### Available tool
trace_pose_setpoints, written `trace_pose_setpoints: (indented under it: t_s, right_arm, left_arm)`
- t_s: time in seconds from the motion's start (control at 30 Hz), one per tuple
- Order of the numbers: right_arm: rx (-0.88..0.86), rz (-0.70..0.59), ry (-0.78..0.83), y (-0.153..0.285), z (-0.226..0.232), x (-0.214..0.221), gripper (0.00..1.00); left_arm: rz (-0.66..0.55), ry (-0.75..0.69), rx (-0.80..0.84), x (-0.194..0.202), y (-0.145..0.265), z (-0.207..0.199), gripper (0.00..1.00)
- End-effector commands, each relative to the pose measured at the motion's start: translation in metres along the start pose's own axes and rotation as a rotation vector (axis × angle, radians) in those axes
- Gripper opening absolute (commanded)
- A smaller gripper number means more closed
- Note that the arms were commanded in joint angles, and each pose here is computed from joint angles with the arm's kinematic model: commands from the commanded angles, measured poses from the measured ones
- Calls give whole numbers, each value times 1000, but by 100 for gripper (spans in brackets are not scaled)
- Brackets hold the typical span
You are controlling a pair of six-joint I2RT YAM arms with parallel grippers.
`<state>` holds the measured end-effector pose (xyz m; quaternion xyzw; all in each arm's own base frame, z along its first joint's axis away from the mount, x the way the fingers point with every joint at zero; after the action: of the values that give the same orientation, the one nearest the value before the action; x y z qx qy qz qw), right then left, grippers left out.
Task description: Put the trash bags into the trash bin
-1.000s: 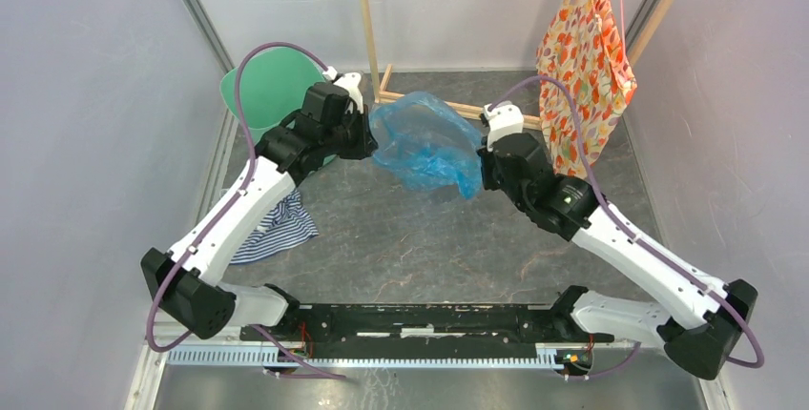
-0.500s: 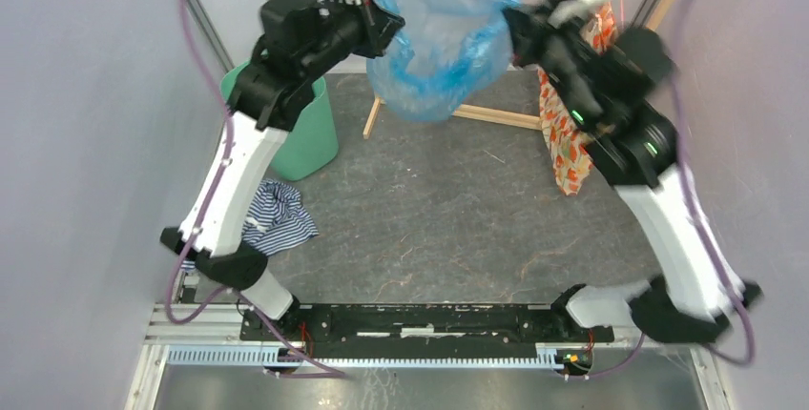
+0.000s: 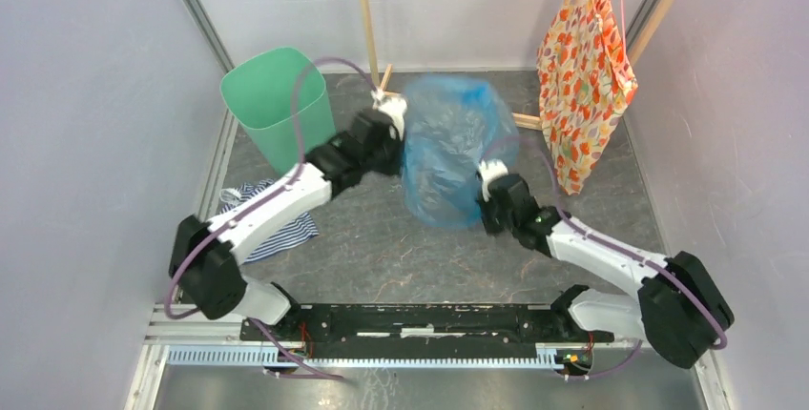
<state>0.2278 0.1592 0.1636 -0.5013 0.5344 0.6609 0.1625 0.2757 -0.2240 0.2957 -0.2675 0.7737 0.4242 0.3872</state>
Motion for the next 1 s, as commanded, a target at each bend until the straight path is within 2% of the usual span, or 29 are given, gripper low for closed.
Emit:
trace_pose_setpoints:
  t_s: [0.0, 0.17, 0.3, 0.4, 0.53, 0.67, 0.77, 0.83, 0.97]
  right_arm:
    - [-5, -96, -94, 38, -1, -14, 0]
    - [32, -157, -46, 74, -11, -73, 0]
    - [80, -172, -36, 92, -19, -91, 0]
    - [87, -157, -25, 99, -21, -98, 1]
    - [45, -150, 0, 104, -18, -99, 16]
    - [67, -149, 41, 115, -23, -92, 50]
    - [19, -202, 79, 123, -21, -96, 68]
    - [-44, -252, 100, 128, -16, -102, 75]
    - [-201, -334, 130, 133, -1, -116, 80]
  left_arm:
    - [73, -18, -89, 40, 14, 4, 2]
    - [-42, -16, -73, 3, 50, -5, 2]
    - [-144, -4, -90, -31, 79, -10, 2]
    - [-169, -1, -120, -45, 90, -11, 2]
    - [-170, 3, -123, -52, 96, -13, 2]
    - [-193, 16, -94, -59, 102, -17, 2]
    - [-217, 8, -27, -66, 106, -25, 2]
    - [-223, 0, 17, -71, 107, -31, 2]
    - [-203, -21, 83, -76, 104, -41, 2]
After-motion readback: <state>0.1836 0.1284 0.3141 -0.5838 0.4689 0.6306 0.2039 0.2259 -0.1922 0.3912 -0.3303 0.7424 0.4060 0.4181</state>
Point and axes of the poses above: each gripper's point midway between its finger pads, its own y axis back along the fingers, its own z axis along the line the jaws close on, x = y × z, the point moved 8 cm from there along y, back along the fingers, and after that the axes turned 9 degrees about y, right-handed, at the moved point
